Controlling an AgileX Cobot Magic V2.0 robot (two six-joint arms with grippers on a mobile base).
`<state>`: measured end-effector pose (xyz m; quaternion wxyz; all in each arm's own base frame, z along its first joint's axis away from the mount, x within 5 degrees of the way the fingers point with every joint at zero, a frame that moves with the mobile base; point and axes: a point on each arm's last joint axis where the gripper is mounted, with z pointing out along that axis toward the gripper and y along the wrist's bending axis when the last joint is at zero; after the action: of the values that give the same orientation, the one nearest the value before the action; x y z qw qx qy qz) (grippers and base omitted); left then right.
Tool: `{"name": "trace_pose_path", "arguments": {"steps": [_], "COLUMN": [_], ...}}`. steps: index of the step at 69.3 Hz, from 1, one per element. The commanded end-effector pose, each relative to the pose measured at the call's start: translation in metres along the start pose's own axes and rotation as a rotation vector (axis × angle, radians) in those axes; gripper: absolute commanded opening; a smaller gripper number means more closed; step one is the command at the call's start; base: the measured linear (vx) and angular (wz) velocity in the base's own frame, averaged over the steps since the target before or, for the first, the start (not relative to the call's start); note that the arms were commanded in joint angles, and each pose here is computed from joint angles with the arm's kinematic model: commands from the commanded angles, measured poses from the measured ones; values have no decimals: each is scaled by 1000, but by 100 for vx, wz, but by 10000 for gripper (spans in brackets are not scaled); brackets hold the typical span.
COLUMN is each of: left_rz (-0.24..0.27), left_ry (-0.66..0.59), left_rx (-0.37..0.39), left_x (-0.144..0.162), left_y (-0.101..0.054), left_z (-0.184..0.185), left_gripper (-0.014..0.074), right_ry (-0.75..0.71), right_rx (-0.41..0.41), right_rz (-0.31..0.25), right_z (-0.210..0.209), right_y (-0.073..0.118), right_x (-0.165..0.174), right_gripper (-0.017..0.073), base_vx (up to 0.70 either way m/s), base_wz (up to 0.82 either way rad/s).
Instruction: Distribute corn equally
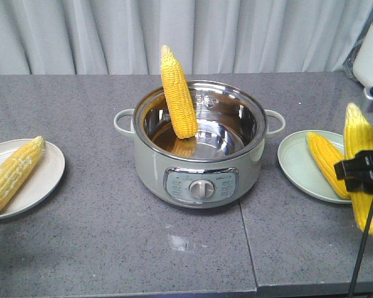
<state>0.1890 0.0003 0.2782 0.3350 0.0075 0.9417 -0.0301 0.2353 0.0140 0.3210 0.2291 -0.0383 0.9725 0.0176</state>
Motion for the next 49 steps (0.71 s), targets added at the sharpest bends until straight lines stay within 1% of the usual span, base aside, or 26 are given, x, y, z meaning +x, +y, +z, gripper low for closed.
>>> {"name": "trace_pose_path", "arguments": {"steps": [1, 7, 19, 49], "left_rz": [-15, -15, -15, -15], "left_ry": [-93, -93, -93, -93], "left_rx": [1, 1, 1, 1], "left_x": [-11, -11, -11, -11], "left_y": [-1, -1, -1, -1], "left_z": [-8, -8, -8, -8], "left_gripper": [391, 391, 391, 391], "right_ry": [-81, -89, -134, -75], "right_rx": [-5, -4, -2, 0], "right_rz": [11, 11, 9, 5], "right_z": [-13, -15, -22, -22], "right_y": [0, 0, 0, 0], "right_x": [3, 9, 11, 17], "right_gripper": [245, 245, 245, 245], "base_vx": [0, 0, 0, 0], "base_wz": [0, 0, 0, 0]}}
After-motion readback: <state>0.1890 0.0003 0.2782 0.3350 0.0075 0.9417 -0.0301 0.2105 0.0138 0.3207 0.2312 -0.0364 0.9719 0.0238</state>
